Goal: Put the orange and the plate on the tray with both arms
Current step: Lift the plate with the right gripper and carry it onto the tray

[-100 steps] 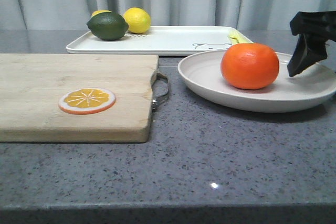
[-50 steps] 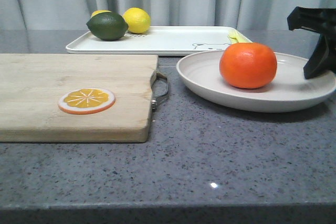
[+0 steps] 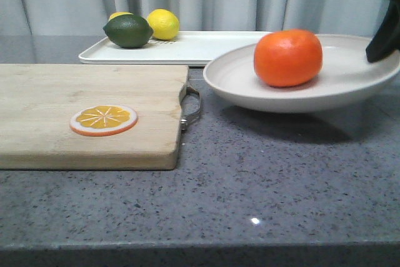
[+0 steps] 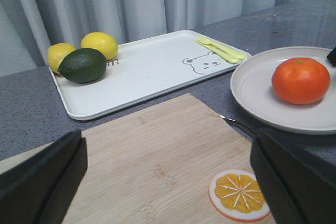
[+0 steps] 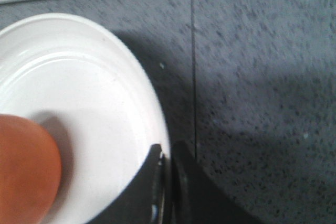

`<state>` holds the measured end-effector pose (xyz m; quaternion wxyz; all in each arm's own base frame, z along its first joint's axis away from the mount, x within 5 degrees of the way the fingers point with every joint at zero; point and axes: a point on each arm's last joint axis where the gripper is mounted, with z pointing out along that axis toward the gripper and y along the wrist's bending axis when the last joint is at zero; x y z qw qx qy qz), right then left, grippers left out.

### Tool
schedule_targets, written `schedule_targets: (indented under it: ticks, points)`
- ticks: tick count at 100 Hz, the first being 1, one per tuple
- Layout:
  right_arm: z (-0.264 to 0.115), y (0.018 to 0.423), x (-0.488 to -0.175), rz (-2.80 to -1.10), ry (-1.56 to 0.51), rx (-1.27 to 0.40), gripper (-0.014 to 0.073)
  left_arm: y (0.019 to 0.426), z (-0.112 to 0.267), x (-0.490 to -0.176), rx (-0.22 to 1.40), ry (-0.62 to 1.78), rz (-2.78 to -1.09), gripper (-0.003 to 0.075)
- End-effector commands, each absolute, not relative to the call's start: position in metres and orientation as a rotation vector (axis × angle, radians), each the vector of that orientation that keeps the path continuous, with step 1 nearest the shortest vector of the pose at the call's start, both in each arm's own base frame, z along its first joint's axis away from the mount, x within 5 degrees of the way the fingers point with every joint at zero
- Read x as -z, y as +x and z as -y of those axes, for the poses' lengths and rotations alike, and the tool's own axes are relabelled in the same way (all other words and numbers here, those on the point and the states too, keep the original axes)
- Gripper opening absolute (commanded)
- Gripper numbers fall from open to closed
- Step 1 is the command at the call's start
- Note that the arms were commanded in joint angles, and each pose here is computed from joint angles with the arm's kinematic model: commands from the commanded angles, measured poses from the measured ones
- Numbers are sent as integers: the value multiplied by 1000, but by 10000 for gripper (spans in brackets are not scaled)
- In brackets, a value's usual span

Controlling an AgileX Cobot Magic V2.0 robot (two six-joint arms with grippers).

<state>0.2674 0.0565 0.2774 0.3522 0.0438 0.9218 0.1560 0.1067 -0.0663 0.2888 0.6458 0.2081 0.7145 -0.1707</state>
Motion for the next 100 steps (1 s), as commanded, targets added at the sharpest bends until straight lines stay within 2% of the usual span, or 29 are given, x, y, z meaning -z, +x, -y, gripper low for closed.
schedule_targets:
  ticks: [1, 25, 46, 77, 100]
  points:
    - [-57, 273, -317, -2244, 94, -423, -59, 108, 64, -300, 376, 436, -1593, 610]
    - [-64, 309, -355, -2130, 109, -476, -59, 108, 64, -300, 376, 436, -1593, 610]
    - [-73, 361, -367, -2078, 135, -521, -59, 108, 64, -300, 376, 436, -1593, 610]
    - [-88, 438, -343, -2106, 167, -585, -59, 108, 64, -300, 381, 430, -1596, 610]
    - [-96, 472, -320, -2121, 203, -637, -59, 108, 64, -300, 381, 430, -1596, 610]
